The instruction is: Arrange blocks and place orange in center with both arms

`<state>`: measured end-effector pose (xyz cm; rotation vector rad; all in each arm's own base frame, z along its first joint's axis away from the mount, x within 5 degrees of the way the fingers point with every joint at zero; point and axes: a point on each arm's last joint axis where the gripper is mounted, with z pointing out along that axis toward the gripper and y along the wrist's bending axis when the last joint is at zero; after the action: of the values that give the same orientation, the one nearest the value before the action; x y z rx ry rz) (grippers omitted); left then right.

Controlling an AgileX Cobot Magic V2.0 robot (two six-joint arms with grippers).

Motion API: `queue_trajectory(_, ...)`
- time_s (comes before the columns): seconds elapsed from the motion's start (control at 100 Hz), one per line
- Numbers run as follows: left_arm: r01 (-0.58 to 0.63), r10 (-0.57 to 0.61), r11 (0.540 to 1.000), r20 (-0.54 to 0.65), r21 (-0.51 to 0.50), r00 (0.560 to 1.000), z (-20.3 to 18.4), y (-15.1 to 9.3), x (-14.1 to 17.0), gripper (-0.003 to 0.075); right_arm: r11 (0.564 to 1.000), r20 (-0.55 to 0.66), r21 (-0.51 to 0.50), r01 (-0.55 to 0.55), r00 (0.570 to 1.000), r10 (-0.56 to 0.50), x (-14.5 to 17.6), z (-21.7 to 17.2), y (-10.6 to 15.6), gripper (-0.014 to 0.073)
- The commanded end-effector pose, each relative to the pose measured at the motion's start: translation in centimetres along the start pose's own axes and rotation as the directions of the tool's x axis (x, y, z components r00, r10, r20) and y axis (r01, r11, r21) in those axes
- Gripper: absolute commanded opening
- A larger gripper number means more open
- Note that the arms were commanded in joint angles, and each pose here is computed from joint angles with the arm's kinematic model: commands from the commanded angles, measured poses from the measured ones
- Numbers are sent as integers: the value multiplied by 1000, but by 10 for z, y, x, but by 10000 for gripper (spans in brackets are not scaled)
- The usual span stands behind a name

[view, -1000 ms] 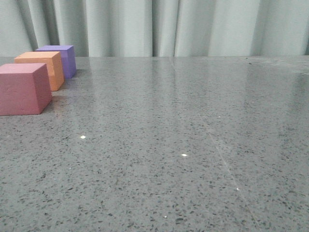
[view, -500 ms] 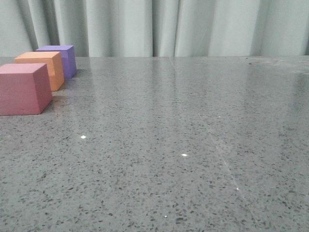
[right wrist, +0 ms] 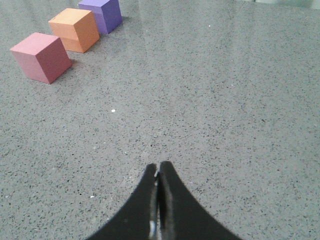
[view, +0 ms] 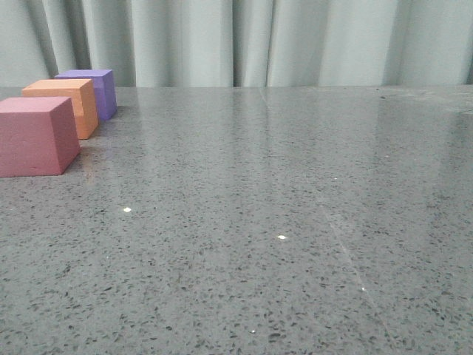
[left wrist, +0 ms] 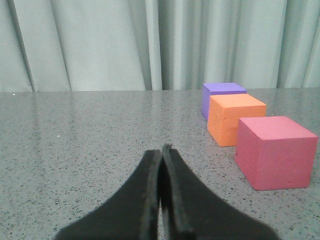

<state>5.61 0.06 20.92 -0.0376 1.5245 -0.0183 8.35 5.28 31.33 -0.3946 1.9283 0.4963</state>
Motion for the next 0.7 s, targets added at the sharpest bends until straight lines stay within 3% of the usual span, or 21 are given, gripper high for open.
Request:
queue_trajectory(0.0,18,-18,1000,87,-2,996,-2,1,-2,-19,1000,86,5,14,996,-15,-13,-4,1,-121)
queue_trajectory(0.25,18,-18,1000,87,-2,996,-2,1,-2,-19,1000,95,8,15,995,-16,-14,-4,0,-121)
queue_trajectory(0.39,18,-18,1000,87,-2,996,-2,1,-2,-19,998,187,53,19,982,-29,-21,-5,-4,-121)
queue_trajectory(0.69,18,-18,1000,87,-2,996,-2,1,-2,-19,973,444,227,-30,893,-76,2,4,-30,-121)
